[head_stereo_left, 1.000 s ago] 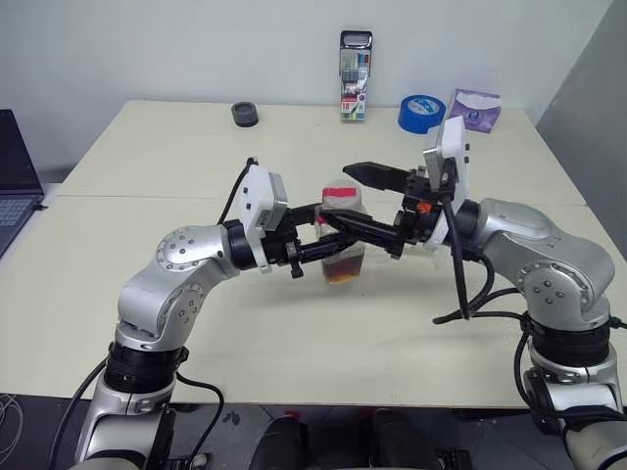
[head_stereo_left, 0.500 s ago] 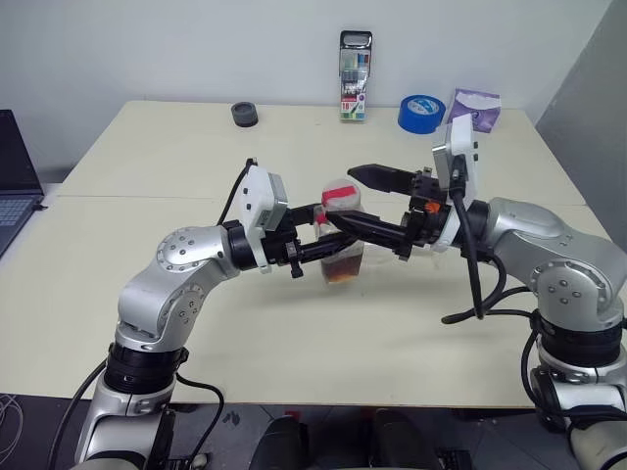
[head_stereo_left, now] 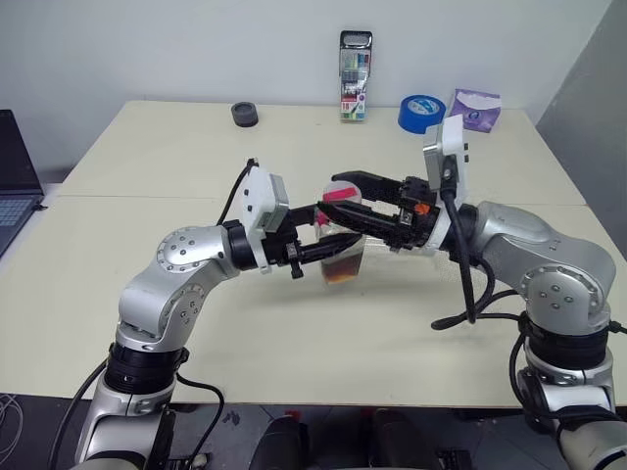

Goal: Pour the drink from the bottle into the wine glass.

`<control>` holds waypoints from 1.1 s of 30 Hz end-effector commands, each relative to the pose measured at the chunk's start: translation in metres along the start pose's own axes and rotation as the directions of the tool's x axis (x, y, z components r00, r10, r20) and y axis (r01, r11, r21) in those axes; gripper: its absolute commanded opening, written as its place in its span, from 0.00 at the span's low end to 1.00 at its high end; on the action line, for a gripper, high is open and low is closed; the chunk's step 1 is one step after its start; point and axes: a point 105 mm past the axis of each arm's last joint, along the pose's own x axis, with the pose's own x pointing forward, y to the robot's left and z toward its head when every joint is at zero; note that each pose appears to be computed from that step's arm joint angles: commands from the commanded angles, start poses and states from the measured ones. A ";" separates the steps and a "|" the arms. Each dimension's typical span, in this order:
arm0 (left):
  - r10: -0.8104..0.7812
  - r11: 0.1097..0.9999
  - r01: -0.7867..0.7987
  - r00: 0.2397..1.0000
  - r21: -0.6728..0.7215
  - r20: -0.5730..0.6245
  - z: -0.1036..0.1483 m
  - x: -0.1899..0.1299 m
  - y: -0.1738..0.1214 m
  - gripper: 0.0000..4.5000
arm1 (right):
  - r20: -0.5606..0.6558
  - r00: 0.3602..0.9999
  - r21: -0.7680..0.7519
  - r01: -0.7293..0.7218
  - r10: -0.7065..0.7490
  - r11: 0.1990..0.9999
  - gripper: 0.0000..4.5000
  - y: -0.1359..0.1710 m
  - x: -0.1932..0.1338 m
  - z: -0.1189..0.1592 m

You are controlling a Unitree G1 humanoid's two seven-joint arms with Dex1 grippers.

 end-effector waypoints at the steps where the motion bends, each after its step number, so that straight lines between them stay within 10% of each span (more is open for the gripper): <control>1: -0.007 0.998 0.005 0.999 0.057 0.032 0.012 0.000 -0.001 0.45 | 0.037 0.999 -0.056 -0.023 0.025 0.998 0.41 0.007 0.001 0.011; 12: -0.019 0.999 0.018 0.999 0.049 0.034 0.012 0.001 -0.004 0.45 | 0.168 0.985 0.089 0.019 -0.034 0.996 0.41 -0.020 -0.004 0.060; 17: -0.022 0.999 0.021 0.999 0.050 0.035 0.012 0.002 -0.003 0.45 | 0.038 0.997 -0.196 0.072 -0.066 0.978 0.41 -0.023 -0.011 0.044; 23: -0.025 0.999 0.023 0.999 0.048 0.039 0.012 0.004 -0.005 0.45 | 0.097 0.942 -0.152 0.332 -0.321 0.931 0.41 -0.069 -0.034 0.039; 27: -0.026 0.999 0.024 0.999 0.045 0.043 0.012 0.005 -0.006 0.45 | 0.053 0.736 -0.215 0.668 -0.674 0.712 0.41 -0.131 -0.088 0.007; 33: -0.024 0.999 0.022 0.998 0.044 0.051 0.012 0.006 -0.007 0.45 | -0.075 0.239 -0.243 0.937 -0.968 0.250 0.41 -0.180 -0.193 -0.069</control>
